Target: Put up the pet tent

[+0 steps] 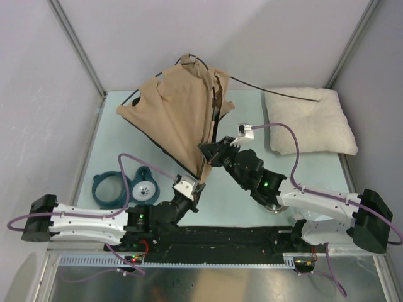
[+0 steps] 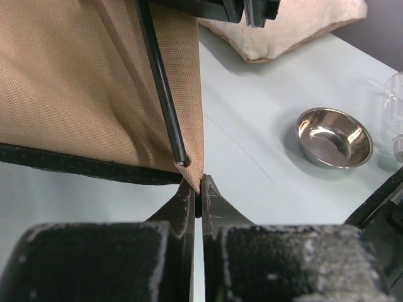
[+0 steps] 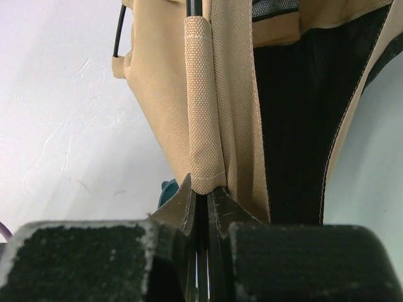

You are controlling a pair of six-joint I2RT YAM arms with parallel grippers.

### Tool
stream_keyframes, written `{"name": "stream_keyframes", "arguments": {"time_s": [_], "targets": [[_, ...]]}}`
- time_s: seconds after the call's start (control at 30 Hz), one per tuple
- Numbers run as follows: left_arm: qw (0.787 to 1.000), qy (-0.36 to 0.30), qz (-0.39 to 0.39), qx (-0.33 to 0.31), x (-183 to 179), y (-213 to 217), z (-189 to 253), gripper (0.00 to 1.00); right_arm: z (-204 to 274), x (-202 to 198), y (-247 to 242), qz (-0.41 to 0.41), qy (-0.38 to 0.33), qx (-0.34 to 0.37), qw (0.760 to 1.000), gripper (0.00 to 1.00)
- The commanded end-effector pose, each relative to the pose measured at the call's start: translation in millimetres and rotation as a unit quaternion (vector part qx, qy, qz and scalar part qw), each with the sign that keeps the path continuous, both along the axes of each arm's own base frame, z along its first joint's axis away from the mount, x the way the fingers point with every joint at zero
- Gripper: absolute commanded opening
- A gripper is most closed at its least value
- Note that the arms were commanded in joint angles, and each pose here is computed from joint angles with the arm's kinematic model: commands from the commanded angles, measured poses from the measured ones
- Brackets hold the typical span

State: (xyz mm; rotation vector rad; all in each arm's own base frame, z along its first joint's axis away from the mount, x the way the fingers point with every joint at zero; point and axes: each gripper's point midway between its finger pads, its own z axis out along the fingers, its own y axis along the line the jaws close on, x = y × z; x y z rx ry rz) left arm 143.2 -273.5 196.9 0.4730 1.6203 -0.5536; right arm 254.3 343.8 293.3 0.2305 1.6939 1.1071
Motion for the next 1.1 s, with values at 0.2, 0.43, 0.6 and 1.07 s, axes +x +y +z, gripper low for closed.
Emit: {"name": "stream_keyframes", "arguments": {"time_s": [0.2,0.43,0.6,1.07], "targets": [[0.993,0.035,-0.113,0.029,-45,-17,-28,0.0,55,42,-43,-0.141,-0.085,0.019,0.986,0.0],[0.993,0.034,-0.105,0.033,-43,-14,-27,0.0,48,30,-29,-0.107,-0.076,0.015,0.991,0.0],[0.994,0.035,-0.099,0.039,-41,-13,-29,0.0,36,15,-22,-0.078,-0.042,0.011,0.996,0.0],[0.994,0.045,-0.089,0.042,-39,-14,-34,0.0,-1,-17,-3,-0.018,0.016,-0.029,0.999,0.0]]}}
